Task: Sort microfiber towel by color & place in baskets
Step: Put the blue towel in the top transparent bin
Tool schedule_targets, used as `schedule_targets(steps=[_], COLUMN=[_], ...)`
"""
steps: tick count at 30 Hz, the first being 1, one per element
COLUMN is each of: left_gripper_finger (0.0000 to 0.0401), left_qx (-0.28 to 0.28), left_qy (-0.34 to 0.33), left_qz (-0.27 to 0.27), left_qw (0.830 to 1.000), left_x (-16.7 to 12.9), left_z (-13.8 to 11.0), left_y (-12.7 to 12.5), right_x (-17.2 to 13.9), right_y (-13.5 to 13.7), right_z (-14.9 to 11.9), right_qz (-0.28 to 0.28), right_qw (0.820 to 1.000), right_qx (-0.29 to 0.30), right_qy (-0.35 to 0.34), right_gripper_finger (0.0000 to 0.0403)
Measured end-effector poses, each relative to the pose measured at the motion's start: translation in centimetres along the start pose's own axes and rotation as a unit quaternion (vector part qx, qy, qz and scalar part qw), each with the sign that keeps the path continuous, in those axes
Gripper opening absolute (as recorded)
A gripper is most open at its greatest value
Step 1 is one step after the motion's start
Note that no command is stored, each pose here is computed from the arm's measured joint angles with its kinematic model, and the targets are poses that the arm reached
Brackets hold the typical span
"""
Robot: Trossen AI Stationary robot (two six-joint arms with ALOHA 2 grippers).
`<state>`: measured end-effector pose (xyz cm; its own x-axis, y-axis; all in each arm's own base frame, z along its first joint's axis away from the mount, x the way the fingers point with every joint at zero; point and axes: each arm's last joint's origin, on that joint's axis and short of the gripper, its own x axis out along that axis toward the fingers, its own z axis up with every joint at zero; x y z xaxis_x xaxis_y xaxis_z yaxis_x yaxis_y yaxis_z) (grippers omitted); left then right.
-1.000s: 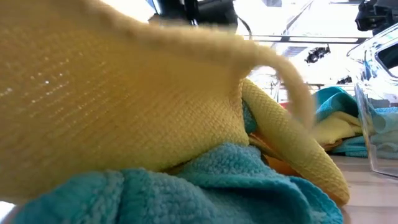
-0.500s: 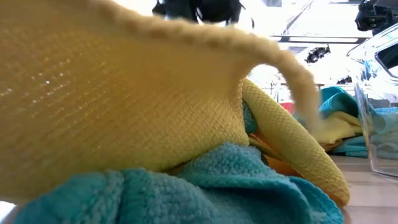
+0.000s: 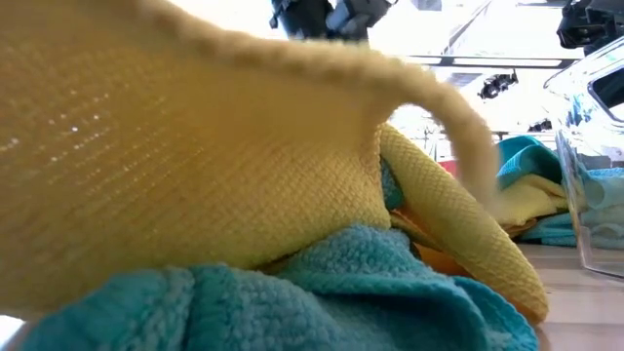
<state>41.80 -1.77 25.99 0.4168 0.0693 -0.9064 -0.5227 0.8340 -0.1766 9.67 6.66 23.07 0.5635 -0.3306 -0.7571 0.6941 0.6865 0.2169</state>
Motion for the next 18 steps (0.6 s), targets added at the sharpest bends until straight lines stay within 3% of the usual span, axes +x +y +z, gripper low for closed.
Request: schedule_targets(steps=[9,13,18], left_gripper_finger=[0.0094,0.0094,0.0094], left_qx=[0.046,0.101,0.117], left_qy=[-0.031,-0.034,-0.023], left_qz=[-0.038,-0.056,-0.04], left_qw=[0.998,0.993,0.992], left_x=[-4.8,-7.4,-9.5], left_z=[-2.6,-4.3,-6.0], left_y=[-3.0,-4.1,-4.2], right_x=[0.0,0.0,0.0], right_y=[0.0,0.0,0.0], right_z=[0.0,0.0,0.0], right_qz=[0.0,0.0,0.001], right_qw=[1.0,1.0,1.0], right_qx=[0.0,0.0,0.001], right_qy=[0.001,0.0,0.0], right_gripper_finger=[0.0002,0.0002,0.0002])
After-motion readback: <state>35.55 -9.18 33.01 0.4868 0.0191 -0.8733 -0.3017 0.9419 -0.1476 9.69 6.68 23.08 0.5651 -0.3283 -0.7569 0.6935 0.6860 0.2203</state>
